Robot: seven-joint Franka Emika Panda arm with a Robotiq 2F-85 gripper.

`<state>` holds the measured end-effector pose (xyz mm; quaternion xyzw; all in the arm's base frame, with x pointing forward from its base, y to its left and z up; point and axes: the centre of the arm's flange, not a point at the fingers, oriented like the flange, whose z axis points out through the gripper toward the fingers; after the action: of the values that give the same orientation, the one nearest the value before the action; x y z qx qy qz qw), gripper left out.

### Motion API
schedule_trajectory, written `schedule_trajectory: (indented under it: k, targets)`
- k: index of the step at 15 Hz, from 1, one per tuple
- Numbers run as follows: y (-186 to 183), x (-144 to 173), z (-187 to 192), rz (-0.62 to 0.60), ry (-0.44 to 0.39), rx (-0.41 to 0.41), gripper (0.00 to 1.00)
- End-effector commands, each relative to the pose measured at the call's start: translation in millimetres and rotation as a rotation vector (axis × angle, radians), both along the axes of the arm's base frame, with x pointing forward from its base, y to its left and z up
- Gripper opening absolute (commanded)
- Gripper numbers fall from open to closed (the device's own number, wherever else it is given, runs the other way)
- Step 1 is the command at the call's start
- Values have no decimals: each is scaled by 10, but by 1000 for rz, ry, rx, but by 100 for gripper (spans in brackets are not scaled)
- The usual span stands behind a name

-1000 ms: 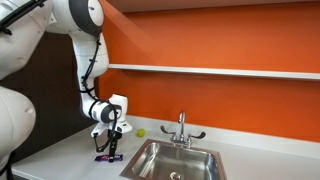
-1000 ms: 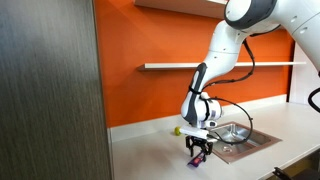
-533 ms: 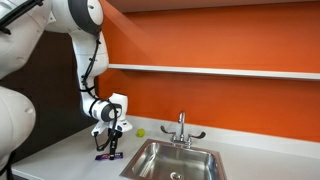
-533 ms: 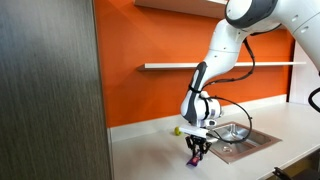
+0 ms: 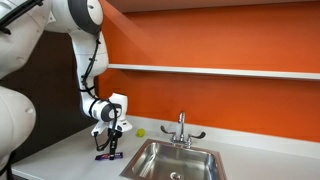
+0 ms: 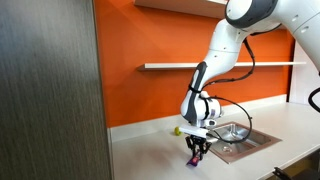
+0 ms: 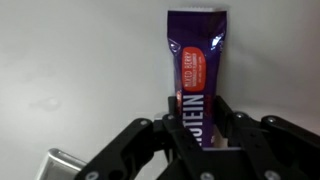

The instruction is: Put the candy bar on the shelf

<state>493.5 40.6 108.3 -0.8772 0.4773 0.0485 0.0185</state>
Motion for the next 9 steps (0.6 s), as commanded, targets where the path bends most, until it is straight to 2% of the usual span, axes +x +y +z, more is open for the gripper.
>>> schedule_trajectory:
  k: [1,9]
  targets:
    - [50,-115,223,7,-10,-22,14]
    - [82,-308,661,47,-59,-80,14]
